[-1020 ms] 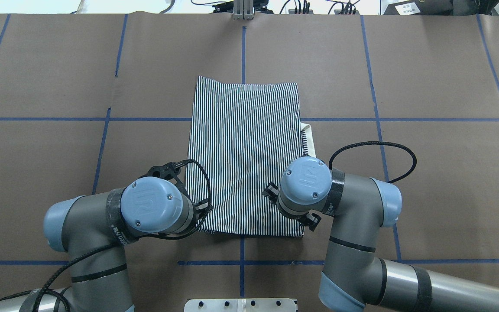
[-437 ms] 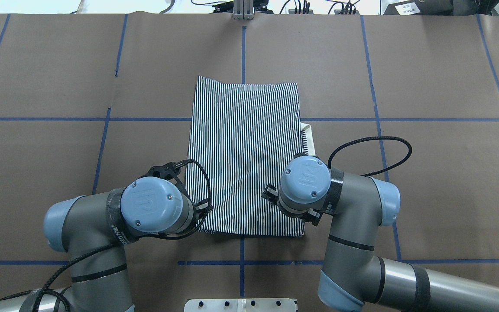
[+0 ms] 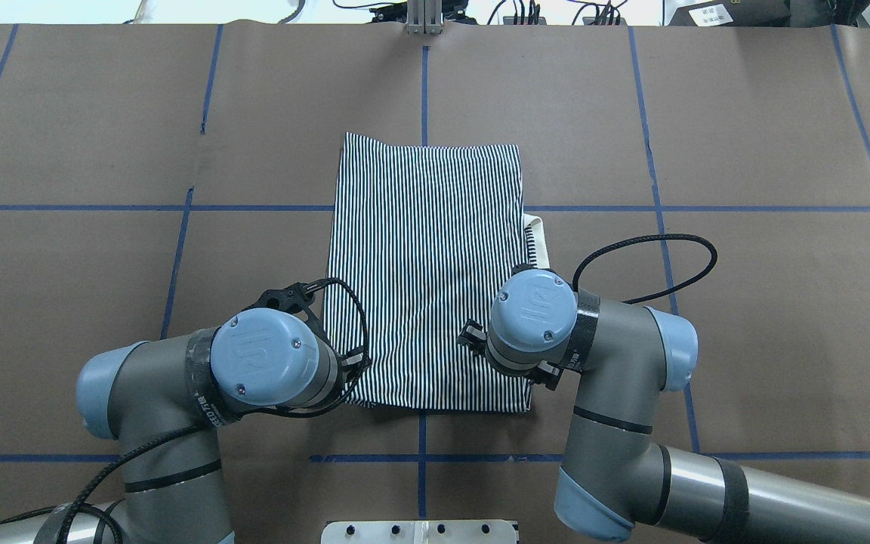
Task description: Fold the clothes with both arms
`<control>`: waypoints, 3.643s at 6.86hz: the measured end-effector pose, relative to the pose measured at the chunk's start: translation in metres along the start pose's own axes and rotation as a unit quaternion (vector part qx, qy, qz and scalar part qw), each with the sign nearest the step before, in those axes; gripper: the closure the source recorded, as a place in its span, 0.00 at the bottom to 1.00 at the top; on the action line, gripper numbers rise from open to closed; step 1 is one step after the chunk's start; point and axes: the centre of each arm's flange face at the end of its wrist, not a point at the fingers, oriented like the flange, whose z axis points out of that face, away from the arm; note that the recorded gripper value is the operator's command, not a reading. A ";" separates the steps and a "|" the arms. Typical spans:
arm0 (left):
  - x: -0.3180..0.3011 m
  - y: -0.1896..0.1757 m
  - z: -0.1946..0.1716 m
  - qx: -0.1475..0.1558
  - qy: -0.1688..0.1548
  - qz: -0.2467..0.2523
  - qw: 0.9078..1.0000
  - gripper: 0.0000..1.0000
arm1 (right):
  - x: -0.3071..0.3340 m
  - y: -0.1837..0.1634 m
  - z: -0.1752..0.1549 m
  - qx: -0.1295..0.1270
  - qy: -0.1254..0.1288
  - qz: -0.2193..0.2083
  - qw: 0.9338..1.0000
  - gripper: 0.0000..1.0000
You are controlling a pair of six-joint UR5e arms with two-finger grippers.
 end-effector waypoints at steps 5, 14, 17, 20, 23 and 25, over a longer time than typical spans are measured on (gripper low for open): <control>0.001 -0.001 -0.003 0.000 0.003 0.000 1.000 1.00 | -0.001 -0.002 0.000 -0.002 0.002 0.002 1.000 1.00; 0.000 0.003 -0.016 -0.004 0.010 0.002 1.000 1.00 | -0.012 -0.004 -0.026 -0.017 -0.022 -0.003 1.000 1.00; -0.016 0.055 -0.063 -0.039 0.017 0.026 0.999 1.00 | 0.003 0.015 -0.063 -0.037 -0.055 -0.017 0.998 1.00; -0.021 0.070 -0.068 -0.050 0.014 0.024 0.998 1.00 | 0.012 0.031 -0.075 -0.053 -0.065 -0.028 0.996 1.00; -0.004 -0.006 -0.085 0.000 0.037 0.011 0.999 1.00 | -0.013 -0.007 -0.084 -0.031 -0.088 -0.013 0.996 1.00; 0.006 -0.040 -0.076 0.021 0.046 0.005 0.999 1.00 | -0.047 -0.039 -0.080 -0.015 -0.107 0.002 0.994 1.00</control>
